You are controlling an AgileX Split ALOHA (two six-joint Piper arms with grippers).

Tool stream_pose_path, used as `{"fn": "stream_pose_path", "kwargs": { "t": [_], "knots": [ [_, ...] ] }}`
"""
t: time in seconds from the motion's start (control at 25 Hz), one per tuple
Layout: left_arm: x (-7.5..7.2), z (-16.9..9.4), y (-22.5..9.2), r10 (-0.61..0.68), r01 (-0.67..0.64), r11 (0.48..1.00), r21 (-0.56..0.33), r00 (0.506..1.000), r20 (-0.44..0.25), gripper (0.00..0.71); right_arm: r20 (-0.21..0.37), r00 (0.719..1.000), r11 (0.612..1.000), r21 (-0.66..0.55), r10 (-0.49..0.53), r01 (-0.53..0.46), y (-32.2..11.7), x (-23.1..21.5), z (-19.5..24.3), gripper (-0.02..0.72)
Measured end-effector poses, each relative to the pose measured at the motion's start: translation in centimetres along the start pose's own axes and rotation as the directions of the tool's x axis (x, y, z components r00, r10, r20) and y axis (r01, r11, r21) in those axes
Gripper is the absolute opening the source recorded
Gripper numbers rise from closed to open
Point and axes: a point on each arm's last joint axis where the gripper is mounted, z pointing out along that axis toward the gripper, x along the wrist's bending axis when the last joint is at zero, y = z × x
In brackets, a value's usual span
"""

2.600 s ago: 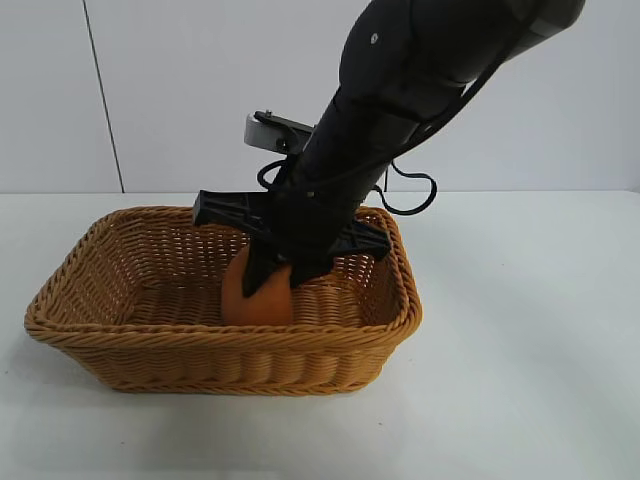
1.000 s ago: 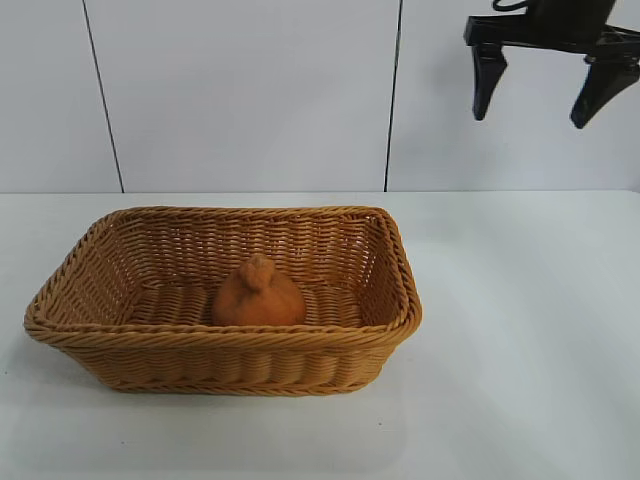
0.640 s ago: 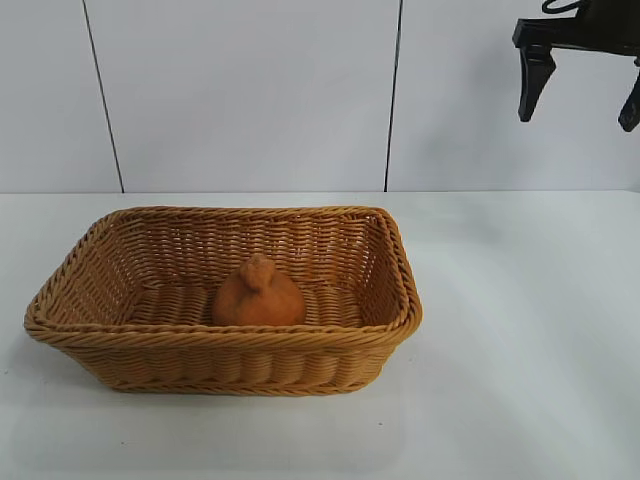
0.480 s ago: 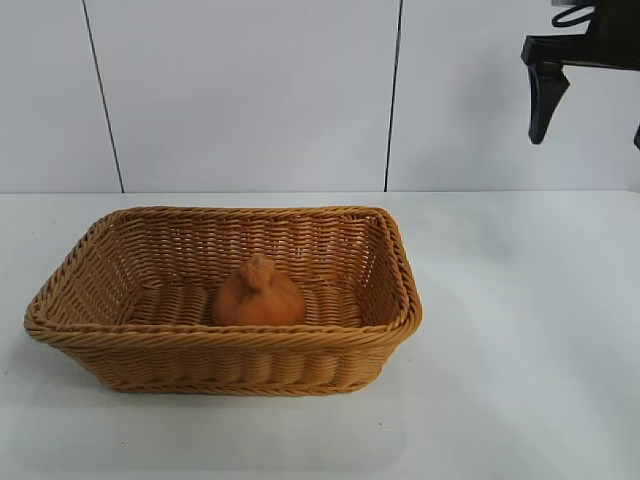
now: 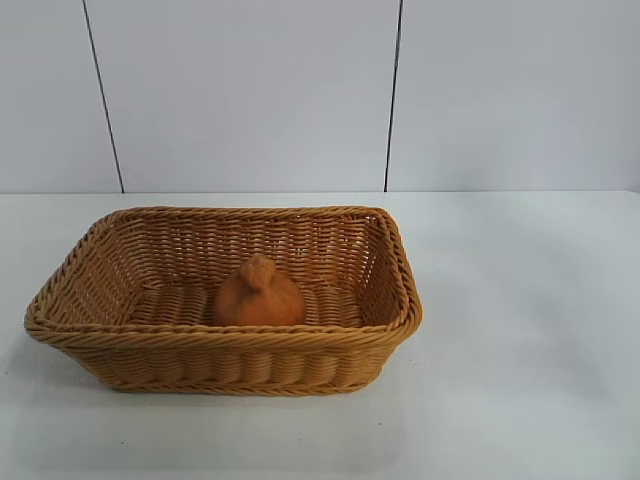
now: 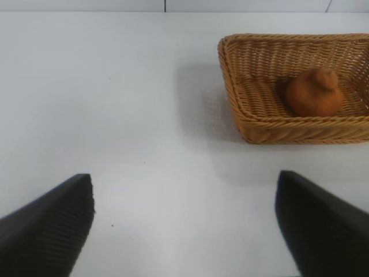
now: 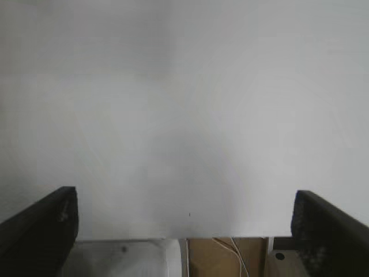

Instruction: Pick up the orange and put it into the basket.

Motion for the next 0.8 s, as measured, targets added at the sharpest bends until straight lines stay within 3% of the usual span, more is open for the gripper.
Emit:
{"fn": "stream_pose_path", "kwargs": {
  "t": [0.12,0.28,0.36,0.56,0.8],
  "knots": [
    [0.0,0.0,0.0,0.0,0.0,1.0,0.0,1.0,0.0,0.612,-0.001,1.0,1.0,-0.017,0.0,0.0,-4.0,-0.1,0.2,0.694],
    [0.0,0.0,0.0,0.0,0.0,1.0,0.0,1.0,0.0,0.612,-0.007,1.0,0.985,-0.172,0.0,-0.001,-8.9,-0.3,0.6,0.694],
    [0.0,0.0,0.0,0.0,0.0,1.0,0.0,1.0,0.0,0.612,-0.011,1.0,0.958,-0.286,0.0,-0.003,-11.0,-0.4,0.7,0.694],
    [0.0,0.0,0.0,0.0,0.0,1.0,0.0,1.0,0.0,0.612,-0.013,1.0,0.867,-0.499,-0.013,0.004,-15.0,-0.5,-0.2,0.694],
    [0.0,0.0,0.0,0.0,0.0,1.0,0.0,1.0,0.0,0.612,-0.018,1.0,0.702,-0.712,-0.017,-0.001,-18.8,-0.7,-1.9,0.694]
  ]
}}
